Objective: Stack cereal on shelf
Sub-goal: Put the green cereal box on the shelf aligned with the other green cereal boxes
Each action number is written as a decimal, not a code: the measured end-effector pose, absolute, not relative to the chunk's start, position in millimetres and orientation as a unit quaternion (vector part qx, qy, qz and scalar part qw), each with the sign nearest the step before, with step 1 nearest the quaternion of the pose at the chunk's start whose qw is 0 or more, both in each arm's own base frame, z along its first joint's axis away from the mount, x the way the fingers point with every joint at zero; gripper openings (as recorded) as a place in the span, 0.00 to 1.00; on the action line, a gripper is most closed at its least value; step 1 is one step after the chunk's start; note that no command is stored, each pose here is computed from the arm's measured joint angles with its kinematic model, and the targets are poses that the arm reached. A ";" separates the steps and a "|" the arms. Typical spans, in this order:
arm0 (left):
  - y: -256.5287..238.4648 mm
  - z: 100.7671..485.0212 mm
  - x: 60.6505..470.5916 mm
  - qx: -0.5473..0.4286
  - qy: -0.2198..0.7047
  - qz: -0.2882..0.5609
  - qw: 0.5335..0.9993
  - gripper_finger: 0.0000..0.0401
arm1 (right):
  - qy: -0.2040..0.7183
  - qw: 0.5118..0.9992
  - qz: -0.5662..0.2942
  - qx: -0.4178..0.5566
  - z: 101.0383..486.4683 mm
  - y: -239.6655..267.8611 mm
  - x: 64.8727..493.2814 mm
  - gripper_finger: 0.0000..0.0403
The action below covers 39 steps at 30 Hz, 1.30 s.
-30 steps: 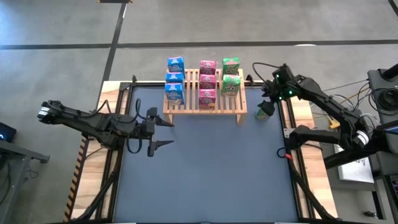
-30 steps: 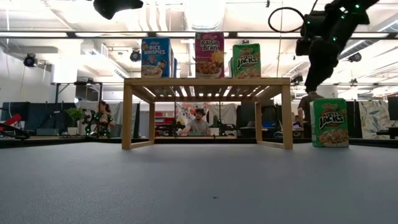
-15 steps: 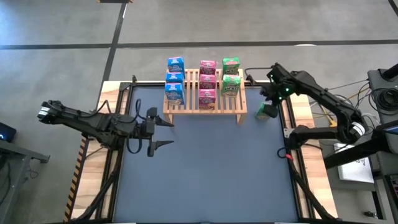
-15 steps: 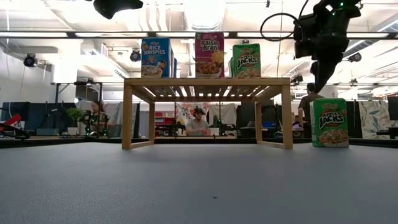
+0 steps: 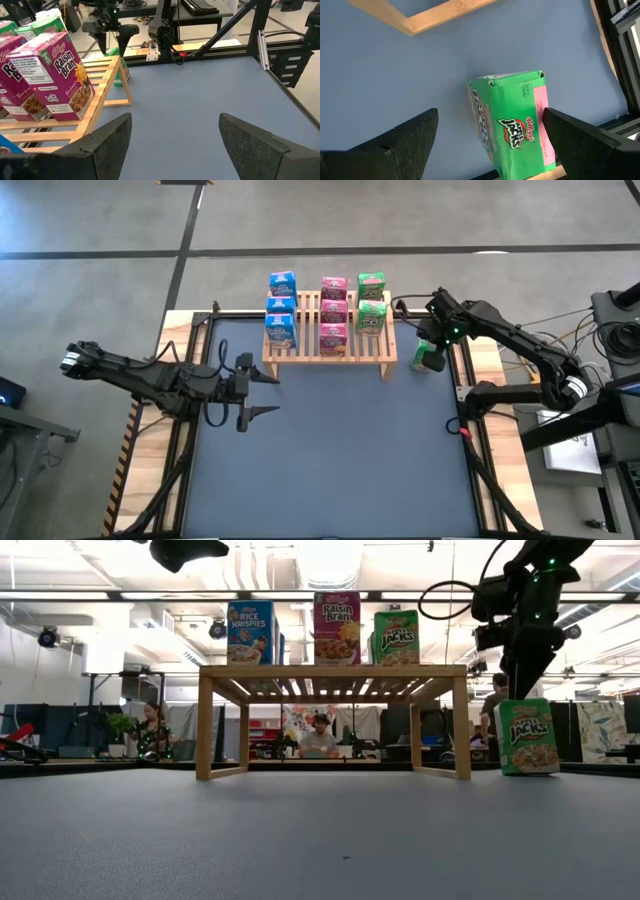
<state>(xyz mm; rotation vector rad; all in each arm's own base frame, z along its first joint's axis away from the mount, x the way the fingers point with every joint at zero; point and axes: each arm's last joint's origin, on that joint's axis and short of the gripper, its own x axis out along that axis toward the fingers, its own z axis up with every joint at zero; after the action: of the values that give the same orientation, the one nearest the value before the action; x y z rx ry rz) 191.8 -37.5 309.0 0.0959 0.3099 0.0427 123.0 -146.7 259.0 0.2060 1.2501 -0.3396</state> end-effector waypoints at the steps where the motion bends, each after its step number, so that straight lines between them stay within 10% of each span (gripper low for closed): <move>1: -37.4 308.9 191.8 0.047 0.155 0.021 0.987 0.71 | 0.581 0.793 -0.158 0.096 259.0 -146.6 123.0 0.87; 39: -37.4 308.8 191.6 0.049 0.156 0.021 0.986 0.71 | 0.601 0.781 -0.138 0.101 245.3 -154.1 129.0 0.87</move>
<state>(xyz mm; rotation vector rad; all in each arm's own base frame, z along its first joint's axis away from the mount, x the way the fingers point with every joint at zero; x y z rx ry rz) 191.6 -37.4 308.8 0.0986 0.3124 0.0420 129.0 -154.1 245.3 0.2180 1.2971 -0.2972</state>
